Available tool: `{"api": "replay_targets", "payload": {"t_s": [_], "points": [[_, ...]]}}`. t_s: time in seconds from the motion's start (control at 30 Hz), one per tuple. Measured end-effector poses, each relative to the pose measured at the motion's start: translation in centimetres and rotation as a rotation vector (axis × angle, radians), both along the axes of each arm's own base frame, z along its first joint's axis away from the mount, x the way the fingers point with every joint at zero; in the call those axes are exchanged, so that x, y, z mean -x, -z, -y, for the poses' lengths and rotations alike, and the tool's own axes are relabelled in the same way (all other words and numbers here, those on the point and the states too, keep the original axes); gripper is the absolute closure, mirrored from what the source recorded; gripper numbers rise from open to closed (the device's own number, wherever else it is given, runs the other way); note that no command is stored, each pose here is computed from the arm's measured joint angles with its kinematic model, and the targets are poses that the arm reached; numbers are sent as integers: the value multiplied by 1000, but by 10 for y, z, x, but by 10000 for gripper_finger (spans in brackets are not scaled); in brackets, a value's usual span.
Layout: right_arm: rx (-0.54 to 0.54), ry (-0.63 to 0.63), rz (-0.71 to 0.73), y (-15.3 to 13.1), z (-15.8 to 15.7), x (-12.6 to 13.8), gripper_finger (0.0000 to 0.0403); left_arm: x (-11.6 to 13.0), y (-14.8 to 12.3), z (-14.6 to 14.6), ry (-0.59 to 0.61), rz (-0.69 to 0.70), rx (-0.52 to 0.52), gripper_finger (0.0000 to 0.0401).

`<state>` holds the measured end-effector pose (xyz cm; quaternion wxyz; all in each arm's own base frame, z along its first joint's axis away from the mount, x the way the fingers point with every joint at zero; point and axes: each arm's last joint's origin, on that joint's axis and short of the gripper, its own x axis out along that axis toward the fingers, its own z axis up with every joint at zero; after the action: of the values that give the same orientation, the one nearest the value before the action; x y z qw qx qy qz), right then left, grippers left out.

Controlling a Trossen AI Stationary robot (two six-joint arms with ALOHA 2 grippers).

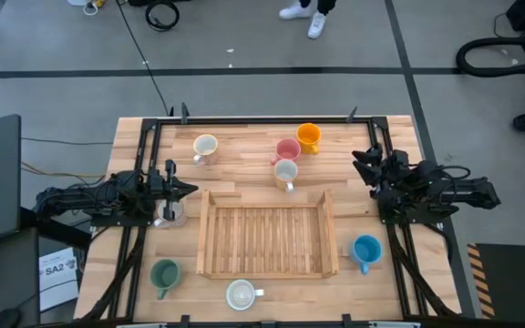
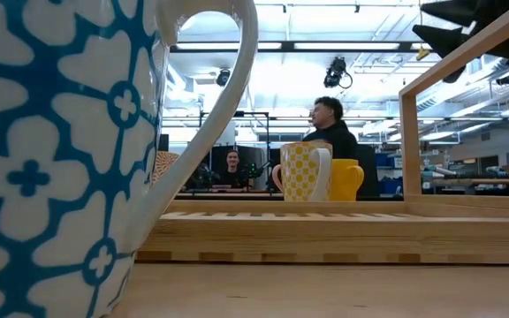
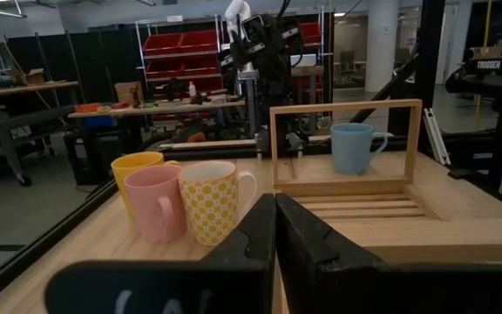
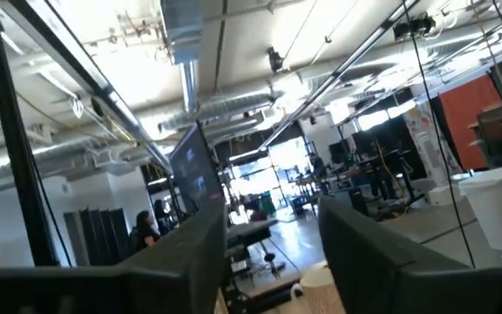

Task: Place coffee mugs
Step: Put the yellow mug on the shelf

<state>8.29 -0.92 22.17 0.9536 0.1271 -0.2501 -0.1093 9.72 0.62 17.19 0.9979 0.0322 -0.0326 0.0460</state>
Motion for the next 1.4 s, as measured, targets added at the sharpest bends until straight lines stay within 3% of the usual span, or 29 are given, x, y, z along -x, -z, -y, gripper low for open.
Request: {"api": "replay_targets", "payload": {"t_s": [0.23, 0.73, 0.93, 1.2, 1.4], "points": [[-59, 119, -56, -8, 4, 2, 176, 0, 0, 0, 0, 0, 0, 388], [-139, 427, -341, -29, 16, -25, 176, 0, 0, 0, -1, 0, 0, 388], [-223, 522, -475, -41, 30, -38, 176, 0, 0, 0, -1, 0, 0, 388], [-251, 494, -630, -43, 50, -56, 176, 0, 0, 0, -1, 0, 0, 388], [-360, 457, -680, -33, 69, -67, 176, 0, 0, 0, -1, 0, 0, 388]]}}
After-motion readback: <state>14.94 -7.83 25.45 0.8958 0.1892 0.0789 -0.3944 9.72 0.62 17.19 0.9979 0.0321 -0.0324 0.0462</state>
